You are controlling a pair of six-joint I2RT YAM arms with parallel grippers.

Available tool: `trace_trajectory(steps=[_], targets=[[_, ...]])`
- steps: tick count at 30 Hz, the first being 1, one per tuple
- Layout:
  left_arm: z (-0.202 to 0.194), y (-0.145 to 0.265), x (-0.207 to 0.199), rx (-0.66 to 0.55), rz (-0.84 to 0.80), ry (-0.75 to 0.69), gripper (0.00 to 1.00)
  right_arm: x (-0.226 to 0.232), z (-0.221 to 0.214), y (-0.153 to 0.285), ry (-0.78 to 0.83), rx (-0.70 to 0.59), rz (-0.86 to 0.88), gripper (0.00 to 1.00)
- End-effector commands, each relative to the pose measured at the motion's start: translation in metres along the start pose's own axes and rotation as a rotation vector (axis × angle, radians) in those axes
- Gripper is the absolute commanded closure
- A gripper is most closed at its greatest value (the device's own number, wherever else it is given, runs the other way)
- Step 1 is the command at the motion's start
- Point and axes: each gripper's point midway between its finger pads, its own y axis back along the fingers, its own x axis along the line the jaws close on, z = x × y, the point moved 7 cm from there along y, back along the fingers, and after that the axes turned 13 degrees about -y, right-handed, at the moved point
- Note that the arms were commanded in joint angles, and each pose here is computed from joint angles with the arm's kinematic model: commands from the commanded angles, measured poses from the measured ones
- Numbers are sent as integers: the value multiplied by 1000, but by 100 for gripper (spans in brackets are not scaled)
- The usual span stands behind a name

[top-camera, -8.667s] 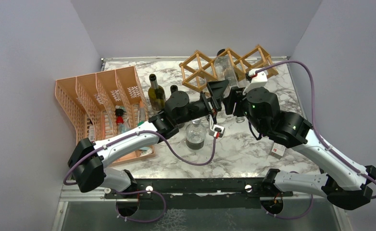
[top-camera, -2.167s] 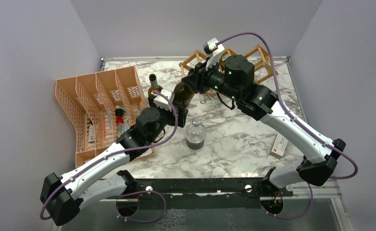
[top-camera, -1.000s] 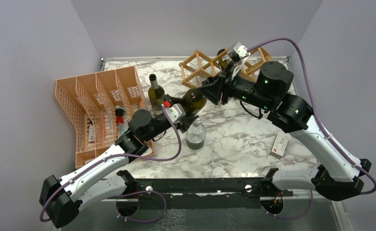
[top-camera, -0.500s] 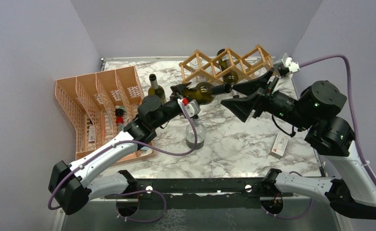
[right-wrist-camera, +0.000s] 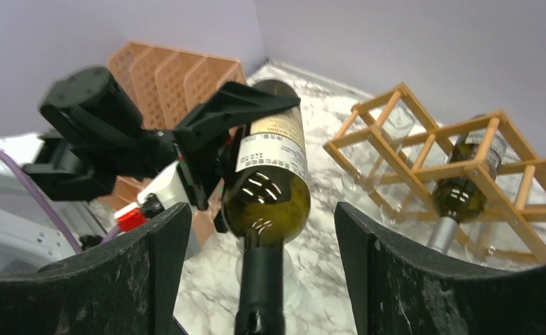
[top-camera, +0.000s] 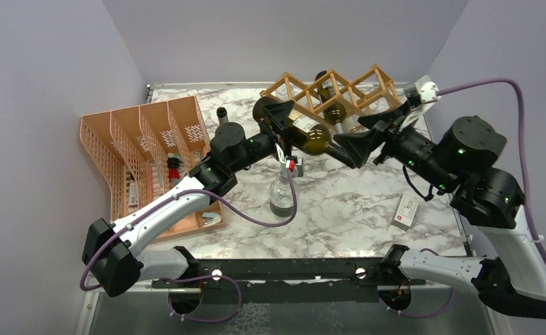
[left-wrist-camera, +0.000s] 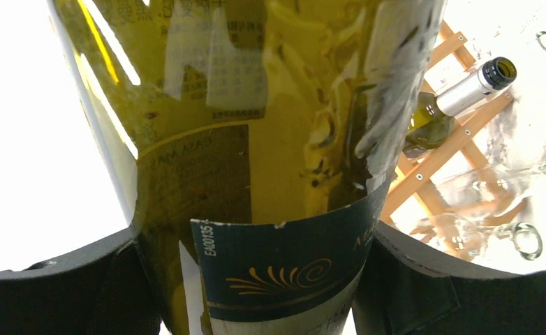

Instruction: Put the wine bottle on the wine rack

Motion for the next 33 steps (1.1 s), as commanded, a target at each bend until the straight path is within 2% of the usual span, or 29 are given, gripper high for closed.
trace_trajectory(steps=[1, 5, 10, 13, 17, 22, 27, 30, 33], targets=[[17, 3, 59, -118, 159, -260, 100, -13, -41, -14, 67, 212, -58, 22], [21, 2, 58, -150, 127, -346, 100, -18, -76, -14, 39, 351, -50, 22], [20, -2, 56, -152, 107, -394, 100, -25, -97, -15, 3, 423, -91, 23], [18, -5, 56, -138, 104, -441, 100, -27, -111, -15, -11, 478, -103, 27], [19, -8, 58, -148, 106, -463, 100, -31, -129, -21, -25, 547, -118, 37], [23, -10, 60, -170, 109, -468, 100, -33, -138, -35, -36, 561, -138, 48], [25, -11, 61, -166, 107, -455, 100, -35, -143, -46, -44, 557, -169, 52], [24, -11, 62, -155, 106, -450, 100, -38, -146, -51, -45, 556, -195, 53], [22, -11, 63, -135, 102, -449, 100, -39, -147, -55, -50, 549, -215, 46]])
